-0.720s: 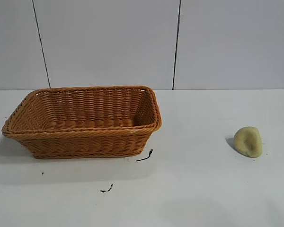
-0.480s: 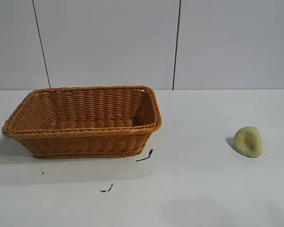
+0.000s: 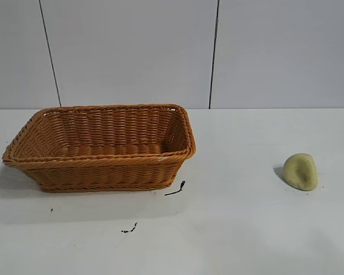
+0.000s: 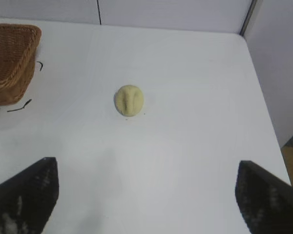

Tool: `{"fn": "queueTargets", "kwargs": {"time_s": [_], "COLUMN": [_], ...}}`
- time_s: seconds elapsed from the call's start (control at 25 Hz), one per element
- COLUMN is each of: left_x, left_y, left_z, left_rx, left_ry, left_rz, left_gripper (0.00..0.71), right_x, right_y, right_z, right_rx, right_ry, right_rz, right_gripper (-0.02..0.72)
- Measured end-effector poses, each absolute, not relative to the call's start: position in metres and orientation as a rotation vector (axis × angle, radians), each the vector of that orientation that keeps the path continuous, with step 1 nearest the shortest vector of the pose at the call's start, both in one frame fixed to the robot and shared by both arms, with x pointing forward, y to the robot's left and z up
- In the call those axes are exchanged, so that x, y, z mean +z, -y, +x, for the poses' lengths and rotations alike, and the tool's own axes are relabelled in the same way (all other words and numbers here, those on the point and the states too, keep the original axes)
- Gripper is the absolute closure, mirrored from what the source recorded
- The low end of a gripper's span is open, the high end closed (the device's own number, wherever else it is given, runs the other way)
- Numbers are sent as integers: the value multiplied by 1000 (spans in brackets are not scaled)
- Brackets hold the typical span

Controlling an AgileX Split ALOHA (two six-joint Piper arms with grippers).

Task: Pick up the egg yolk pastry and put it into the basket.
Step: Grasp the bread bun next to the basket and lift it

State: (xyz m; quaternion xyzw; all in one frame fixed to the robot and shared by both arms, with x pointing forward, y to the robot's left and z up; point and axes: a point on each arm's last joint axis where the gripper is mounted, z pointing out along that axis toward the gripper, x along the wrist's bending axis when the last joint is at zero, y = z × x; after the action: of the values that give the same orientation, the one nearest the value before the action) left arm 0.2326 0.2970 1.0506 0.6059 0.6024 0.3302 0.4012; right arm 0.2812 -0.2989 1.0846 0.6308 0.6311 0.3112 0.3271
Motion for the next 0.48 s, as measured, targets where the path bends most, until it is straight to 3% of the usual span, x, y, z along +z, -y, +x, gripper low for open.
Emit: {"fn": "queueTargets", "kwargs": {"time_s": [0.2, 0.48], "left_x": [1051, 1051], "left_y": [-297, -297], "left_z": [233, 233], "left_rx": [835, 835], "left_ry": [-1523, -1523], "left_rz": [1532, 1532], "left_gripper": [15, 15], "right_x": [1088, 1056], "right_y": [302, 307], "right_z": [351, 458], "right_rx": [636, 410], "right_ry": [-1819, -1991], "right_rz": [1822, 2002], "right_gripper": [15, 15]}}
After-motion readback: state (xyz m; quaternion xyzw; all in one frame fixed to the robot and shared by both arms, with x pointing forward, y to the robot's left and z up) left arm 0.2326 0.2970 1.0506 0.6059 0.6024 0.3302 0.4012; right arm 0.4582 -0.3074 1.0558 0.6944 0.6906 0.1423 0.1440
